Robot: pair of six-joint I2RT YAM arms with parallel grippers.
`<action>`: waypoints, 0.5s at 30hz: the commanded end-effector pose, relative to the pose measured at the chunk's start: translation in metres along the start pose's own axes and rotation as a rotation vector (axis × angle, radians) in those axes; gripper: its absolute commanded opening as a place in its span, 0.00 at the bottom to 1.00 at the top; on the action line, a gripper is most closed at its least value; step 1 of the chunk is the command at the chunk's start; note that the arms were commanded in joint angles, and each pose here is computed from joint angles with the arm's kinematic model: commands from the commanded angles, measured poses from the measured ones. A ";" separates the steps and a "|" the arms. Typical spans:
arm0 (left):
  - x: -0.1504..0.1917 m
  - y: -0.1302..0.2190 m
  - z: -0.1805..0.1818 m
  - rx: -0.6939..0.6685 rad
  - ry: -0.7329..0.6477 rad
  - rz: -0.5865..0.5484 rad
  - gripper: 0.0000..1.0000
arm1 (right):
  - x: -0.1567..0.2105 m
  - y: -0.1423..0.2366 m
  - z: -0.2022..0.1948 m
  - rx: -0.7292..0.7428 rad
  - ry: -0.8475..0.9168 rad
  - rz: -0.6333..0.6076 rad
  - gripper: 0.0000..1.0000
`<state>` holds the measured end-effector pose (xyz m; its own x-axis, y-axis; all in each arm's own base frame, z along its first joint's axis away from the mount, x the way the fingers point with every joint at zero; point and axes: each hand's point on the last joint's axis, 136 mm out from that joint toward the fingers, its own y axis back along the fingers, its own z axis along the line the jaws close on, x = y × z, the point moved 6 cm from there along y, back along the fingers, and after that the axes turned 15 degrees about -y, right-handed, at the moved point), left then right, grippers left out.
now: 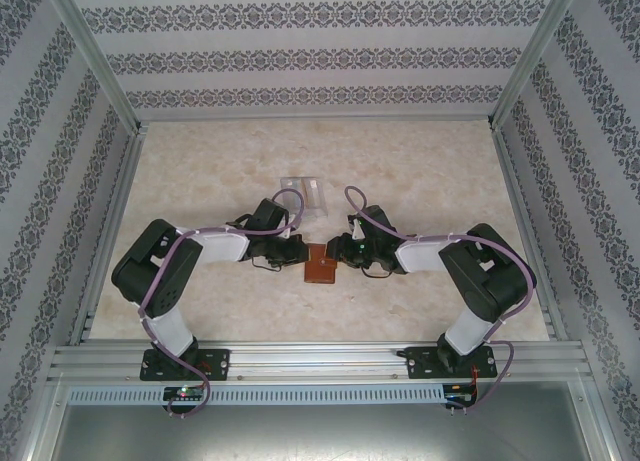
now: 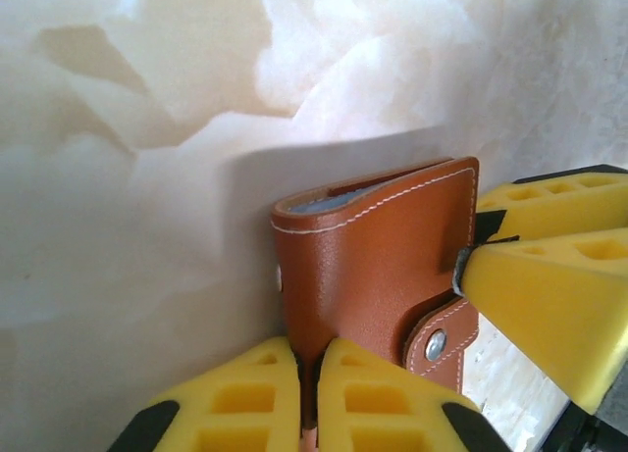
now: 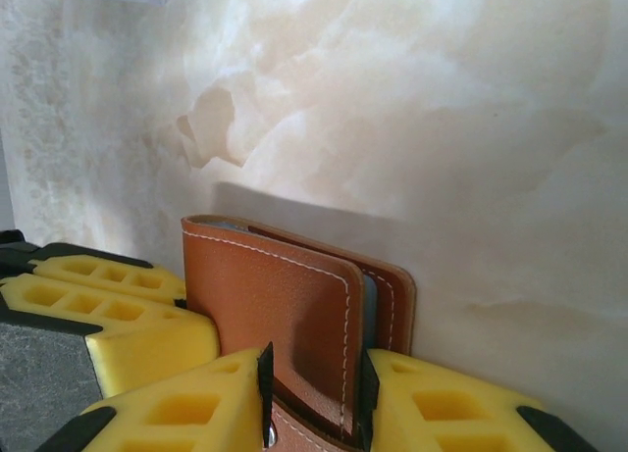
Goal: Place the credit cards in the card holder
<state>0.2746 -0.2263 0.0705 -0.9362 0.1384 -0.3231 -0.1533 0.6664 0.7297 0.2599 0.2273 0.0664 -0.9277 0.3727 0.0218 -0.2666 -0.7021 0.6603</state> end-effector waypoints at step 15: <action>-0.015 0.027 -0.028 0.022 0.029 -0.038 0.00 | 0.024 0.022 0.026 0.177 0.348 -0.127 0.51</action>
<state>0.2742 -0.2269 0.0951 -0.9356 0.1106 -0.3354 -0.1768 0.6755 0.7159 0.2401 0.2349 0.0899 -0.9410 0.2639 -0.2118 -0.3309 -0.5864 0.7393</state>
